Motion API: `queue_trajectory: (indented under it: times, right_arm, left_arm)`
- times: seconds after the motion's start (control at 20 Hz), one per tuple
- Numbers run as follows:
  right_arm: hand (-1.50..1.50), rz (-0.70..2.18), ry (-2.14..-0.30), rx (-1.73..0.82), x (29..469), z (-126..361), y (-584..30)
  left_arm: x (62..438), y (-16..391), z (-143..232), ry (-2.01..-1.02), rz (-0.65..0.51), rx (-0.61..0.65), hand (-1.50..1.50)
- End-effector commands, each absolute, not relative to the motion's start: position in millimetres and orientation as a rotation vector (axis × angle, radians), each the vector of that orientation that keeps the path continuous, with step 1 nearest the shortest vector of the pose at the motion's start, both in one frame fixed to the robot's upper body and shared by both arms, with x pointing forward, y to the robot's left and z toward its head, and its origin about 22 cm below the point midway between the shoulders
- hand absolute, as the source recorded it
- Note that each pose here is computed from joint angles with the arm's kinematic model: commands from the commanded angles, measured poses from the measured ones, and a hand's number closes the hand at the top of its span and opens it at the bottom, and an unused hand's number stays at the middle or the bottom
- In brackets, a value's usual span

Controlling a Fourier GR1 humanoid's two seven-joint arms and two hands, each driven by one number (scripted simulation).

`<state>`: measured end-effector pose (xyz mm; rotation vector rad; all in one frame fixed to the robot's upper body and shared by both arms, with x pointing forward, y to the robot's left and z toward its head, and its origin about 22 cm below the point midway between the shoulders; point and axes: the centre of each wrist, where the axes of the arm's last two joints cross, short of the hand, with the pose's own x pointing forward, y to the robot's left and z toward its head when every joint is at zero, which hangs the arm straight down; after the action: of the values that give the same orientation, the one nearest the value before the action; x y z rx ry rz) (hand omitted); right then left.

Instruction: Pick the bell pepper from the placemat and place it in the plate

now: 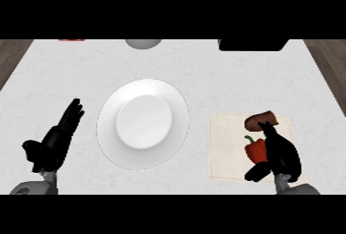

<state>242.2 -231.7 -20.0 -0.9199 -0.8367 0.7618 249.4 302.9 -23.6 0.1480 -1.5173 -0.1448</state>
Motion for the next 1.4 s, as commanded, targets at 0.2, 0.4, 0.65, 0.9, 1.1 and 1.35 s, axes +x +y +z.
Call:
queue_trajectory:
  times: [0.2,0.4,0.65,0.9,1.1,1.35]
  right_arm:
    - [1.50,0.822,-0.900,-0.858,237.8,-38.6,-229.4]
    - [1.50,0.830,-0.959,-0.882,243.1,-37.1,-230.1]
    - [1.50,0.971,-1.089,-0.943,254.5,-26.7,-247.1]
    - [1.50,1.106,-1.316,-0.835,275.5,-17.2,-281.0]
    - [1.50,1.090,-1.450,-0.787,250.5,-4.7,-284.3]
    - [1.50,1.064,-1.574,-0.787,240.6,45.7,-266.4]
  left_arm:
    - [249.7,303.7,-24.5,-1.519,-0.140,0.144,0.00]
    - [257.7,307.6,-18.8,-1.510,-0.151,0.145,0.00]
    - [247.9,299.4,-32.5,-1.519,-0.153,0.171,0.00]
    - [247.9,302.2,-25.4,-1.526,-0.157,0.145,0.00]
    - [259.3,300.9,-28.3,-1.528,-0.146,0.147,0.00]
    - [254.2,296.5,-26.6,-1.518,-0.138,0.167,0.00]
